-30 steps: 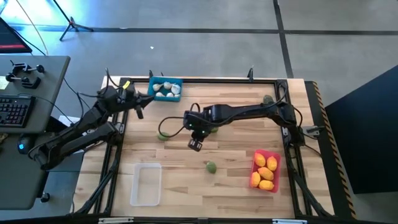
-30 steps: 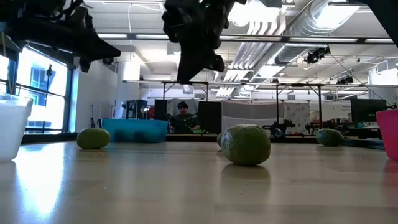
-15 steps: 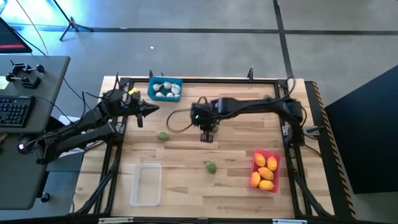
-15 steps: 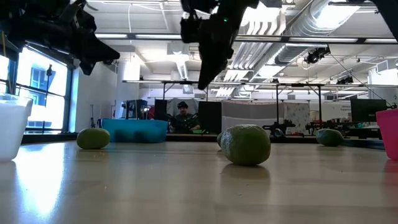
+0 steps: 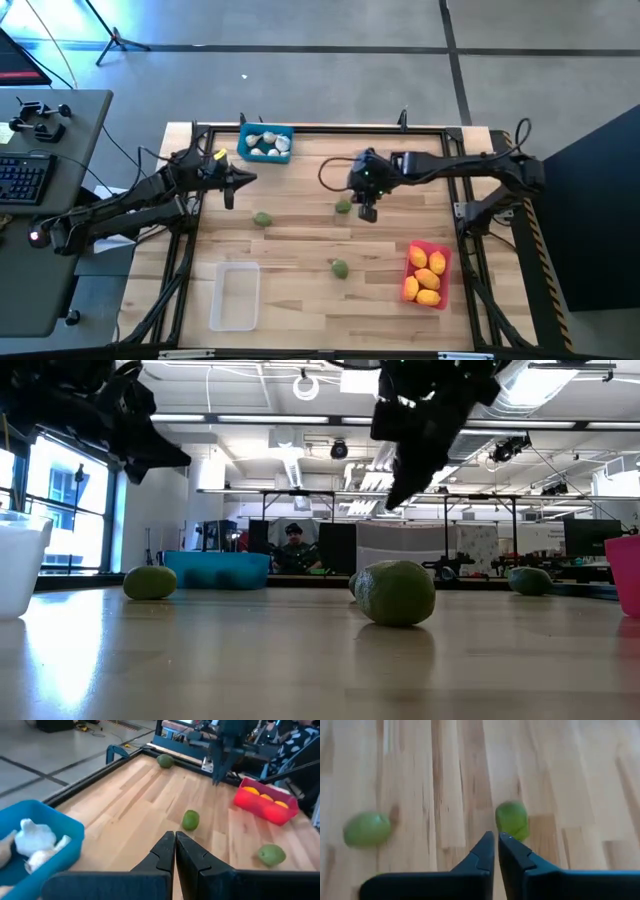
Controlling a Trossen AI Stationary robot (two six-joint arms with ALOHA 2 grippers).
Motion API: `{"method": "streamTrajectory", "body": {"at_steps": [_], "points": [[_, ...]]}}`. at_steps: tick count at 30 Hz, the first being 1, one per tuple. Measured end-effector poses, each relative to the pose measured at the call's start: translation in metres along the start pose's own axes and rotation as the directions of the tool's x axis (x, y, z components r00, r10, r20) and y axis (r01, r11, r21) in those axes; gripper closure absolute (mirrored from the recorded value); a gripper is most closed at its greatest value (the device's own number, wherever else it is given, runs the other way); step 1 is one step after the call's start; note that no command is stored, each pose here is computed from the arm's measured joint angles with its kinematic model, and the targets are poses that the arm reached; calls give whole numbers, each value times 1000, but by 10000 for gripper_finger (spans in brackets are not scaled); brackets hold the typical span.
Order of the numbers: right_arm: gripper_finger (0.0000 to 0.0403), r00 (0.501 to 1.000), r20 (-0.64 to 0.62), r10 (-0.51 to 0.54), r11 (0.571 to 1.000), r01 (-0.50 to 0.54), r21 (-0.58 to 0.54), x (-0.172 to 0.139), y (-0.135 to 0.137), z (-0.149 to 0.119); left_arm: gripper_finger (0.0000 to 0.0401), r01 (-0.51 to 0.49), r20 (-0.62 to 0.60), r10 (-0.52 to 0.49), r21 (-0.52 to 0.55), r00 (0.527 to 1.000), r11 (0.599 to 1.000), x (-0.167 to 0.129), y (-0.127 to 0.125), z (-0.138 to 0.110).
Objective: Sort produce into baskets
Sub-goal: Put the lime into the transparent bin
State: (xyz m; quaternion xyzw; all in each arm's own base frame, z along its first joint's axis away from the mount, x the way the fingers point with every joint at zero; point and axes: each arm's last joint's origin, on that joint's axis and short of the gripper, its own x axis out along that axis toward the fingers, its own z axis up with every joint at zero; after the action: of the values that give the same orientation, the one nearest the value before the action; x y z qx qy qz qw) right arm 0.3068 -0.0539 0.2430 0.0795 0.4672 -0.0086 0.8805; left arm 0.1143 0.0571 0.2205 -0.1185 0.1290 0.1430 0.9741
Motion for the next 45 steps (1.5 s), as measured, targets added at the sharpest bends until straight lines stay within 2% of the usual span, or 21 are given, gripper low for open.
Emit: {"method": "streamTrajectory", "body": {"at_steps": [3, 8, 11, 13, 17, 22, 26, 30, 35, 37, 40, 42, 45], "points": [[365, 999, -39, 8, 999, -10, -50, 8, 3, -11, 399, 3, -23, -4, -53, 1000, 999, 1, 0, -2], [270, 996, -83, 13, 994, -22, -105, 22, 9, -20, 394, -7, -43, 4, -67, 999, 998, 5, -1, -3], [208, 999, -44, 6, 992, -12, -127, 25, 8, -14, 393, -25, -59, 23, -40, 998, 999, 7, 0, -5], [174, 1000, -7, 2, 994, -2, -112, 31, 6, -10, 393, -28, -66, 24, -61, 998, 998, 8, 0, -5], [133, 999, -15, -37, 991, 35, -130, 49, 1, -10, 393, -6, -69, 0, -93, 998, 996, 9, -1, -5], [123, 994, -106, -28, 984, 10, -175, 72, -4, -19, 393, -6, -70, -1, -93, 998, 996, 9, -1, -5], [123, 989, -131, -67, 968, 32, -249, 83, -9, -23, 393, -9, -69, 2, -95, 998, 995, 8, 0, -5], [123, 986, -146, -78, 970, 40, -242, 90, -18, -25, 393, -12, -69, 5, -114, 998, 993, 8, 0, -5], [123, 992, -95, -82, 963, 55, -262, 90, -23, -21, 393, -12, -69, 4, -128, 998, 992, 9, -1, -5], [123, 996, -76, -50, 967, 29, -255, 89, -21, -18, 393, -12, -69, 4, -129, 998, 992, 9, -1, -5], [124, 999, -49, 21, 986, -29, -164, 87, -19, -11, 393, -12, -69, 3, -137, 998, 990, 9, -1, -5], [124, 999, -37, 33, 996, -36, -83, 86, -16, -8, 393, -12, -69, 2, -138, 998, 990, 9, -1, -5], [124, 999, -36, -10, 990, 15, 138, 86, -14, -6, 393, -13, -69, 3, -149, 998, 989, 9, -1, -5]]}}
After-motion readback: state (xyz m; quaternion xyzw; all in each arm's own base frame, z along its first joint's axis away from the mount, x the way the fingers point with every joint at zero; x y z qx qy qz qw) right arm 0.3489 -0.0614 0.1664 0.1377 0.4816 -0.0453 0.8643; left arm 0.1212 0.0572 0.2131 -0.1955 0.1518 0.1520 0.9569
